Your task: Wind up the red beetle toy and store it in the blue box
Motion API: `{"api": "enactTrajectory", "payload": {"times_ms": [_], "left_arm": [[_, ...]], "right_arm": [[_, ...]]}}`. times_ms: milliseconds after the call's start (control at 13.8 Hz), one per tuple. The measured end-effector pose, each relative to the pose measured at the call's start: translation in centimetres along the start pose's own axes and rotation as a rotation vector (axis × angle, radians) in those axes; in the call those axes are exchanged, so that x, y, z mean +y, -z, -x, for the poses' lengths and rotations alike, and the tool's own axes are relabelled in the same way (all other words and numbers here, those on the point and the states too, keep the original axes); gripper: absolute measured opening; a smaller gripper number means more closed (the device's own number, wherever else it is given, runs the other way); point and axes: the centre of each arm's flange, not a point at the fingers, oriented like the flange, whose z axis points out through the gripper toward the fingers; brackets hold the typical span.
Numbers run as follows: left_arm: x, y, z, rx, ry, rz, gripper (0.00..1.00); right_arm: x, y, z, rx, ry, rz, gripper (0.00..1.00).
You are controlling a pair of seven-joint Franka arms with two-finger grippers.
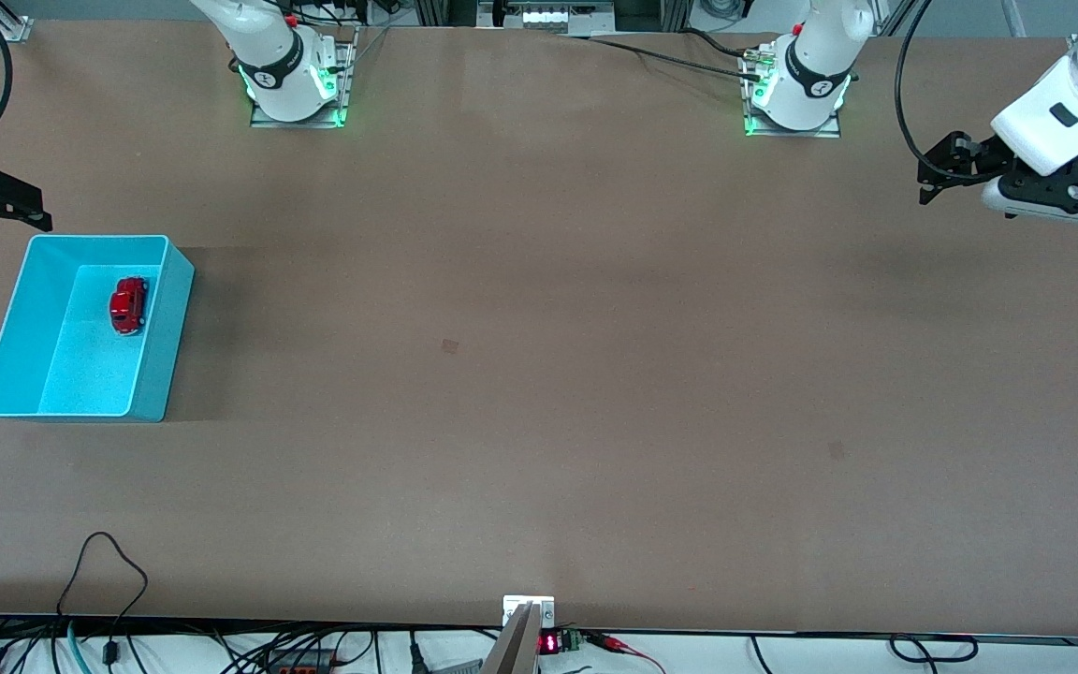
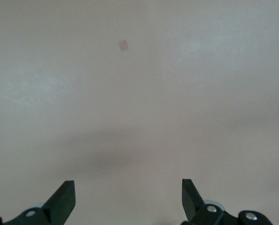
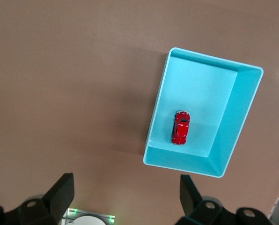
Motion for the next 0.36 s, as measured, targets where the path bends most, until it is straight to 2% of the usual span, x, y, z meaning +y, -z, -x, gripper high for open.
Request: {"api": "enactTrajectory", "payload": {"times_ms": [145,363], "left_arm": [[1.0,0.1,-0.4,0.003,-0.010,-0.002,1.00],[0.8,-0.1,-0.6,-0.001,0.004,0.000,1.00]], "right_arm": [[-1.2,0.0,-0.3,-0.003,-0.065,0.000,1.00],[-1.6,0.0,-0.4,-0.003,-0.085,0.000,1.00]]}}
